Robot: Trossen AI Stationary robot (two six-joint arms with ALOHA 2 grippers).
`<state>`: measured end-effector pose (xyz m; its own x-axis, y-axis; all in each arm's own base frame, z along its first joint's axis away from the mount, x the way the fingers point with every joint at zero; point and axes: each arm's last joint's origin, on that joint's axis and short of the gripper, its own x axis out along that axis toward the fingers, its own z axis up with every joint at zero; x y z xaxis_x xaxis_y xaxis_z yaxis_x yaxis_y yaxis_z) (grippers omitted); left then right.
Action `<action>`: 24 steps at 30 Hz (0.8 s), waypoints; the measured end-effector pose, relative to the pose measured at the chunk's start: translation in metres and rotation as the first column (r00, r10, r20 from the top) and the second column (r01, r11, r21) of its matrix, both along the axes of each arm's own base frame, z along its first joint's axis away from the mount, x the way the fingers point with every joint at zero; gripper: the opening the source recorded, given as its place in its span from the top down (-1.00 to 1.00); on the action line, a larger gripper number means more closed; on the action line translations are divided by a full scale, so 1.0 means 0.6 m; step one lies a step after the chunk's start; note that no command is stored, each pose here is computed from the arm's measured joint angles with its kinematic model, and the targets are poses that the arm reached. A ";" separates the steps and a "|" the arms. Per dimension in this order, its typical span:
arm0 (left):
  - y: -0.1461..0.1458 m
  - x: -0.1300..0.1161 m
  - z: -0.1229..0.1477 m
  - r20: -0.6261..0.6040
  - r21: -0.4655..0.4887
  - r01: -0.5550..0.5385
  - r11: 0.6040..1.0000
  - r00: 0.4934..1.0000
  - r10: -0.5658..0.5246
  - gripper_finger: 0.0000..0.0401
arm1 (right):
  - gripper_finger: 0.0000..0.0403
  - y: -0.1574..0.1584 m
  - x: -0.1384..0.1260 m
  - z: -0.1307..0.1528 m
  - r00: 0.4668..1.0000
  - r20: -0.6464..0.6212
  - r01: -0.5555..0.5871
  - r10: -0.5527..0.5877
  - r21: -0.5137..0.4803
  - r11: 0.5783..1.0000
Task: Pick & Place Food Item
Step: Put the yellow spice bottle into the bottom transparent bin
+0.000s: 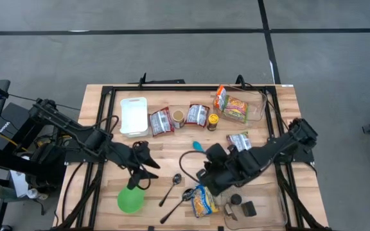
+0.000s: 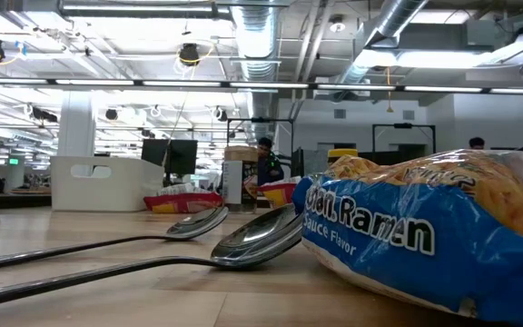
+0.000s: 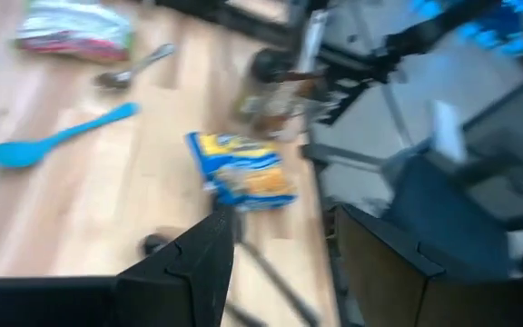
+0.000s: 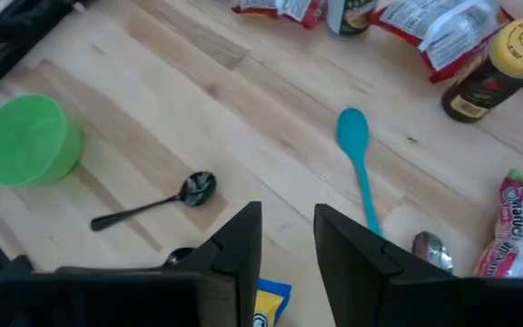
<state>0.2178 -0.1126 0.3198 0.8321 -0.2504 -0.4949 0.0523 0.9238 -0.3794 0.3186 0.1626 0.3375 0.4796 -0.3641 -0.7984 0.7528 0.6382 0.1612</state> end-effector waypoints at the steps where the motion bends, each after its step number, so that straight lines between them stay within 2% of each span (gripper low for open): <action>1: 0.002 -0.001 -0.003 -0.013 0.020 -0.018 1.000 1.000 0.018 0.07 | 0.52 -0.007 0.003 0.000 1.000 -0.011 0.007 -0.007 0.004 1.000; 5: 0.011 -0.007 -0.014 -0.056 0.122 -0.108 0.987 0.992 0.115 0.07 | 0.52 -0.039 0.013 -0.003 0.997 -0.056 0.048 -0.048 0.013 0.999; 9: 0.022 -0.014 -0.024 -0.077 0.252 -0.207 0.945 0.970 0.233 0.07 | 0.52 -0.075 0.022 -0.005 0.990 -0.101 0.105 -0.102 0.029 0.994; 12: 0.028 -0.019 -0.030 -0.091 0.316 -0.237 0.919 0.956 0.277 0.07 | 0.52 -0.102 0.027 -0.006 0.981 -0.136 0.147 -0.138 0.055 0.988; 20: 0.029 -0.020 -0.031 -0.094 0.332 -0.242 0.912 0.953 0.288 0.07 | 0.52 -0.160 0.021 -0.009 0.926 -0.230 0.316 -0.299 0.041 0.948; 24: 0.029 -0.020 -0.031 -0.094 0.333 -0.242 0.911 0.953 0.288 0.07 | 0.52 -0.182 0.019 -0.009 0.904 -0.271 0.353 -0.330 0.039 0.935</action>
<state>0.2056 -0.0951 0.3009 0.7638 0.1567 -0.6261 -0.2426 0.9686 -0.0536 0.3301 0.0537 0.3318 0.1128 -0.3940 -0.9122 0.9448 0.3266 -0.0243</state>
